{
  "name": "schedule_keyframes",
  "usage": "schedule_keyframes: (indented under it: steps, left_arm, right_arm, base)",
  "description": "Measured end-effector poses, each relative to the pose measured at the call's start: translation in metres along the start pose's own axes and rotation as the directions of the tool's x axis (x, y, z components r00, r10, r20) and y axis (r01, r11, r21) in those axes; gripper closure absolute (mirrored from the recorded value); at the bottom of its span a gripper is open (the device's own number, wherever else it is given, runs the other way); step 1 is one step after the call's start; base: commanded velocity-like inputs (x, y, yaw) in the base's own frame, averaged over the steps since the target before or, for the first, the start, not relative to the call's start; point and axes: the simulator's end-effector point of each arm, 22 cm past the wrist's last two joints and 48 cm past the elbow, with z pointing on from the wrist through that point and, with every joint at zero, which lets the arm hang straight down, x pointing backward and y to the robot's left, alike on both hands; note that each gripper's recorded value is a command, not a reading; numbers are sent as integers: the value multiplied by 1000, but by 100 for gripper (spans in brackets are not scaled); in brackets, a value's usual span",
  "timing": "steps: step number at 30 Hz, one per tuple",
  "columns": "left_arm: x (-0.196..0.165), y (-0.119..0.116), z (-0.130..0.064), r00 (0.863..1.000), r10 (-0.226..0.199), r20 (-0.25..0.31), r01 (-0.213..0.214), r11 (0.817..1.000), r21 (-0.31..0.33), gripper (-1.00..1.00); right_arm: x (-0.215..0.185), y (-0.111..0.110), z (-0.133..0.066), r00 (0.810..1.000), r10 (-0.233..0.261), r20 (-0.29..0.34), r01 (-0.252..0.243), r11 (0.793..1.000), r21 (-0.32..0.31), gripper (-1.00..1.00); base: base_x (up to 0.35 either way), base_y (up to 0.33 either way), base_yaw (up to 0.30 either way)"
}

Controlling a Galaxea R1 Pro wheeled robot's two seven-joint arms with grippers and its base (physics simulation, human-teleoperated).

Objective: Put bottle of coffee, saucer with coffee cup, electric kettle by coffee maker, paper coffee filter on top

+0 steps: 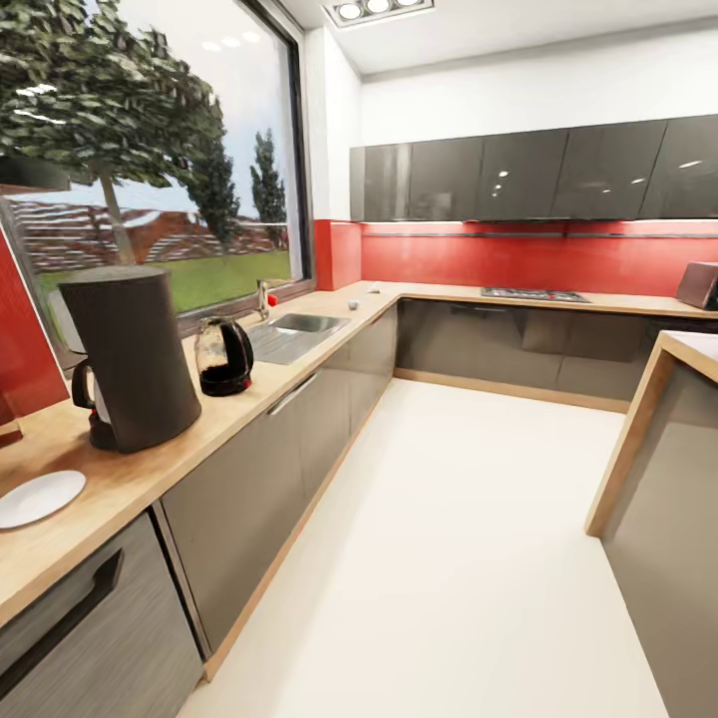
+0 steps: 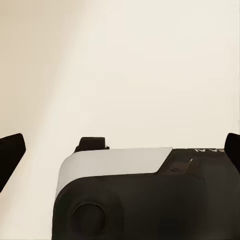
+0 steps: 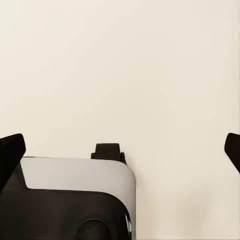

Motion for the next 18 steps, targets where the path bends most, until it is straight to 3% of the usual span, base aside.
schedule_keyframes:
  steps: [18]
  left_arm:
    - [0,1,0,1000,0,0,0,1000,-1,-100]
  right_arm:
    - [1,-1,0,1000,0,-1,0,1000,1,-100]
  base:
    - [271,-191,0]
